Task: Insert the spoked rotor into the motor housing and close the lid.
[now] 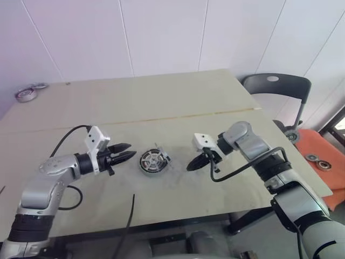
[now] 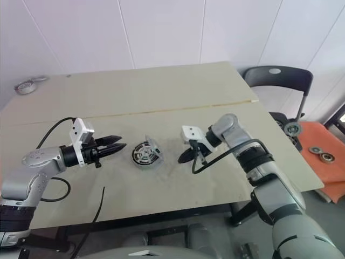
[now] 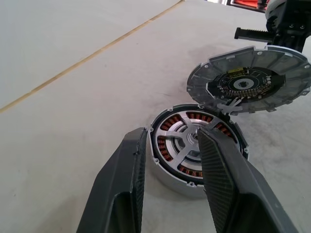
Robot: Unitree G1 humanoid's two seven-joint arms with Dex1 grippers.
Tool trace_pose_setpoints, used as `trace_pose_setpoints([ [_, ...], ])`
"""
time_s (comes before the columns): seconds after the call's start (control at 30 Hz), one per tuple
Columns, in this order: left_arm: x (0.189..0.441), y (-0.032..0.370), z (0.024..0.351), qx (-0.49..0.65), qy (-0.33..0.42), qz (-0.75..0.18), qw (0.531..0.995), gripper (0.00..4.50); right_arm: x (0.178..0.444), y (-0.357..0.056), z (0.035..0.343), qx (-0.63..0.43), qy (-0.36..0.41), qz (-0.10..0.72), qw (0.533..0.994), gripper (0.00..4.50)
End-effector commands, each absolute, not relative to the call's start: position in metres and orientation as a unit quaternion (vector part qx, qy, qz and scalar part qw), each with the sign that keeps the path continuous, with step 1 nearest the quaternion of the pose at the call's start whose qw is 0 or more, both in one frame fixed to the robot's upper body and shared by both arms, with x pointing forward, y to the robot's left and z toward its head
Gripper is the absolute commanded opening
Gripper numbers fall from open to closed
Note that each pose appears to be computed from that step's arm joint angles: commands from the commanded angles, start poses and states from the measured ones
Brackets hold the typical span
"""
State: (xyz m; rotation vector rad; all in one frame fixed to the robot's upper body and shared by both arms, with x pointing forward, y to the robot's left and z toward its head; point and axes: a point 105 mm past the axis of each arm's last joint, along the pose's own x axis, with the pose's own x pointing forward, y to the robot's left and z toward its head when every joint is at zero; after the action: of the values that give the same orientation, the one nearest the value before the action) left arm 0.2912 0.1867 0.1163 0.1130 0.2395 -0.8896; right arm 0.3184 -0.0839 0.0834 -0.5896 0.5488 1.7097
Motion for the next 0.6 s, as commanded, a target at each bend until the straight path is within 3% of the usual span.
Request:
trace_pose_setpoints([
  [0.03,0.291,0.194,0.128,0.075,0.097,-0.42,0.899,1.74,0.326,-0.077,0.103,-0.259,0.208,0.734,0.593,0.0],
  [0.6,0.293,0.195,0.126,0.068,0.092,-0.407,0.906,1.74,0.322,-0.053,0.107,-0.252,0.194,0.755,0.574,0.0],
])
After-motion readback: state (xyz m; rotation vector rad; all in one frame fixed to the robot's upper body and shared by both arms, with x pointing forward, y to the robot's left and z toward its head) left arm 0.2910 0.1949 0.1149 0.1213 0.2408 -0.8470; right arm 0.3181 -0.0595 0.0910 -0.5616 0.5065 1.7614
